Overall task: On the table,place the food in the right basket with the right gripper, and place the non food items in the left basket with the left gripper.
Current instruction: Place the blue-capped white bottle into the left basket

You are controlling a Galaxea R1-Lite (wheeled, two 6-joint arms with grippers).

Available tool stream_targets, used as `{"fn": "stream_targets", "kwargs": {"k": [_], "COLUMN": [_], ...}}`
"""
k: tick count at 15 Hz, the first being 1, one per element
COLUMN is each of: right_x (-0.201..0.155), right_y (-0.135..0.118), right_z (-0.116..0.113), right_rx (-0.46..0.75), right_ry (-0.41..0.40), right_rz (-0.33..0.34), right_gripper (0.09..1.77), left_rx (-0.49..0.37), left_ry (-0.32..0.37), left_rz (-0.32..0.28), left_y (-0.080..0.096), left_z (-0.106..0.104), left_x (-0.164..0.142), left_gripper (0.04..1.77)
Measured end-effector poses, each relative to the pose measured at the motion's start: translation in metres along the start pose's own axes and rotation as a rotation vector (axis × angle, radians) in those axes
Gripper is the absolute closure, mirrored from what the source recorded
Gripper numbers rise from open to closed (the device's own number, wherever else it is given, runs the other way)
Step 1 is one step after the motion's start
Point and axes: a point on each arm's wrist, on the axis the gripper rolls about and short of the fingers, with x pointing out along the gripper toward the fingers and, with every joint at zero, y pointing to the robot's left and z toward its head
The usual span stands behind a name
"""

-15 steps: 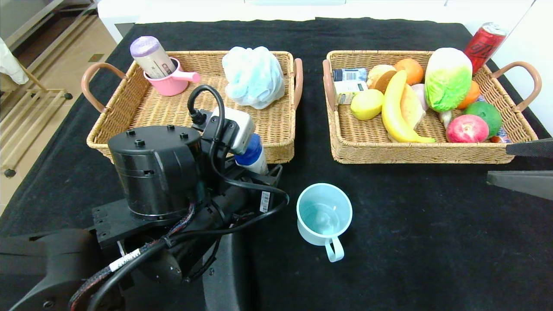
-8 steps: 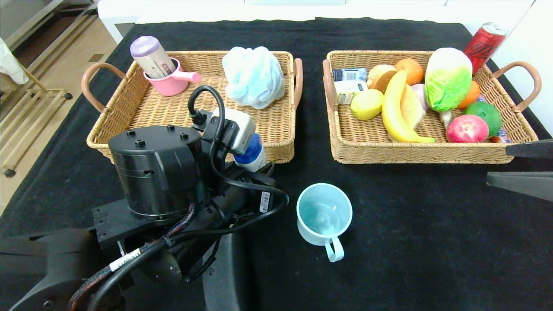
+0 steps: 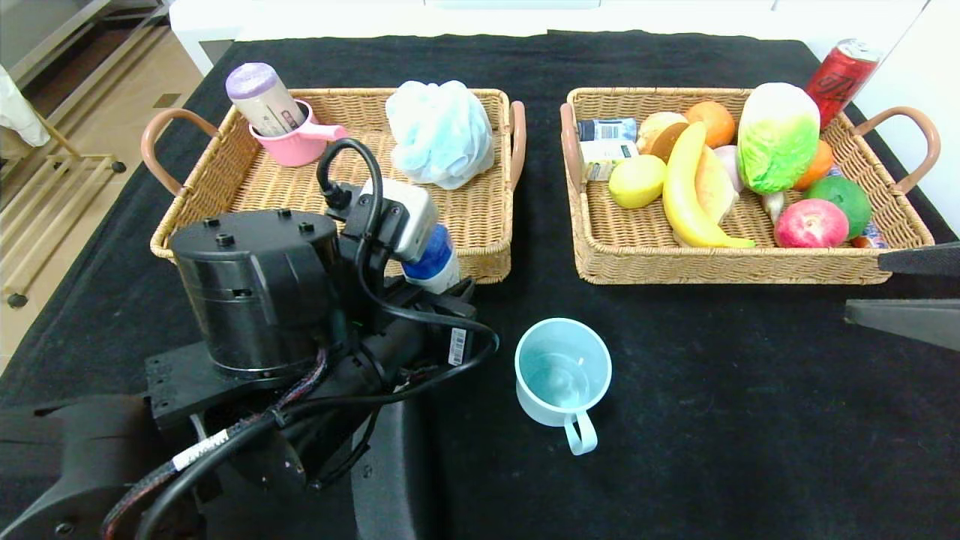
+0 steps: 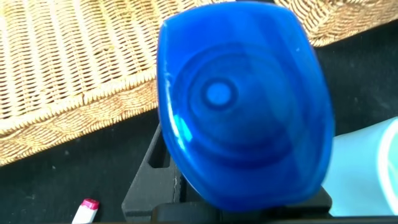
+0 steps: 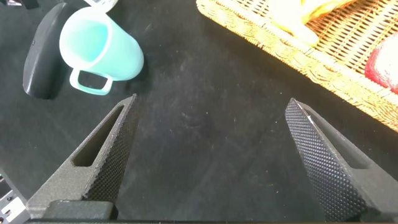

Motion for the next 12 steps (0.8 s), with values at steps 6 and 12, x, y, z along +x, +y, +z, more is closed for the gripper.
{"fn": "stream_targets", "kwargs": {"k": [6, 12], "right_x": [0.001, 0.002], "right_y": [-0.001, -0.001], "right_z": [0.0, -0.001], "right_rx": [0.002, 0.005], "right_ry": [0.002, 0.006], "right_rz": [0.001, 0.003], "right_gripper": [0.15, 0.15], "left_rx": [0.062, 0.05], "left_ry": [0.023, -0.015], "left_rz": [-0.016, -0.015], "left_y": [0.004, 0.019], "left_z": [0.02, 0.069], "left_x": [-0.015, -0.038], "left_gripper": [1.18, 1.18]}}
